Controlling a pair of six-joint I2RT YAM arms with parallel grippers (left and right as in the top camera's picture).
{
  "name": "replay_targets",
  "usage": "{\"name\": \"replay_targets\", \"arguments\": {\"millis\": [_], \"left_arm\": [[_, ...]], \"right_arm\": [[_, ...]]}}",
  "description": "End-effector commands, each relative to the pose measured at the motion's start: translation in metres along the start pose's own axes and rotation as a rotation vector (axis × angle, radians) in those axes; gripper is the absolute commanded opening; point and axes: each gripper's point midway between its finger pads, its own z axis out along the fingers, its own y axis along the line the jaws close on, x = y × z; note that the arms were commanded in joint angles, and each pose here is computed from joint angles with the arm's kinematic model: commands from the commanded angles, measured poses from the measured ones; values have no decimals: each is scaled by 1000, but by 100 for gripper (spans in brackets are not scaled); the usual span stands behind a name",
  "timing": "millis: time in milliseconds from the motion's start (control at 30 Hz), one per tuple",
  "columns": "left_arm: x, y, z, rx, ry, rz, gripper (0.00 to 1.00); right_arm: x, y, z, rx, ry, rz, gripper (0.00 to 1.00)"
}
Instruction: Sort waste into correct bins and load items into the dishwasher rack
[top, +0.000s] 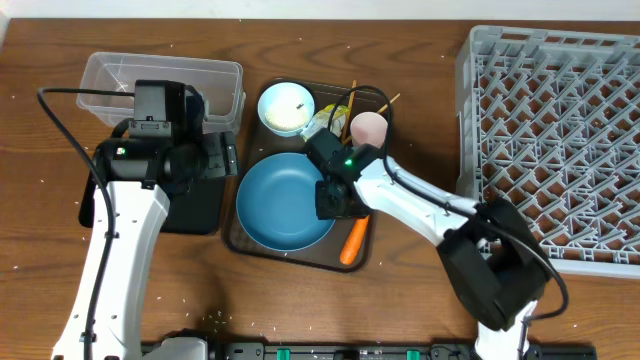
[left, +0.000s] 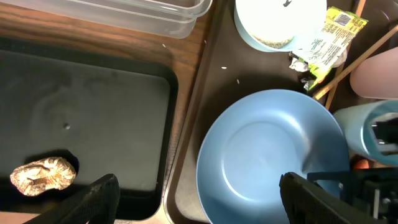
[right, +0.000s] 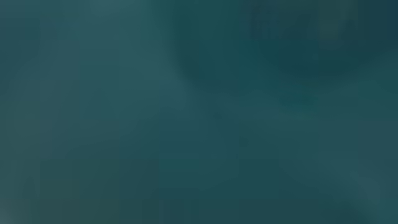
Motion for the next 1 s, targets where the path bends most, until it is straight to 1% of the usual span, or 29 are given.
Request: {"name": "replay_targets", "arguments": {"millis": [0, 100, 167, 200, 233, 267, 500, 633, 733, 833, 967], "left_arm": [[-2, 2, 0, -10, -2, -10, 83], [-2, 3, 1, -11, 1, -10, 83], [-2, 3, 3, -11, 8, -11, 83], [-2, 3, 4, -12, 11, -11, 83], [-1, 3, 6, -13, 15, -12, 83], [-1, 3, 7, -14, 21, -12, 83], [2, 5, 15, -19, 49, -15, 83], [2, 5, 15, -19, 48, -14, 83], [1, 5, 16, -18, 45, -14, 83], [0, 4, 16, -18, 41, -14, 83], [-1, 4, 16, -17, 38, -13, 83]], "right_arm": [[-1, 3, 7, -43, 50, 13, 37], [0, 3, 11, -44, 61, 11, 31], [0, 4, 11, -44, 61, 7, 23], [0, 4, 11, -44, 61, 6, 15], [0, 4, 10, -44, 61, 5, 5], [-1, 4, 10, -44, 61, 6, 1], [-2, 7, 8, -61, 59, -19, 1], [-9, 19, -7, -107, 28, -98, 1], [-18, 28, -31, -141, -42, -160, 1], [-30, 34, -67, -164, -143, -201, 1], [-43, 28, -118, -164, -290, -227, 1]]}}
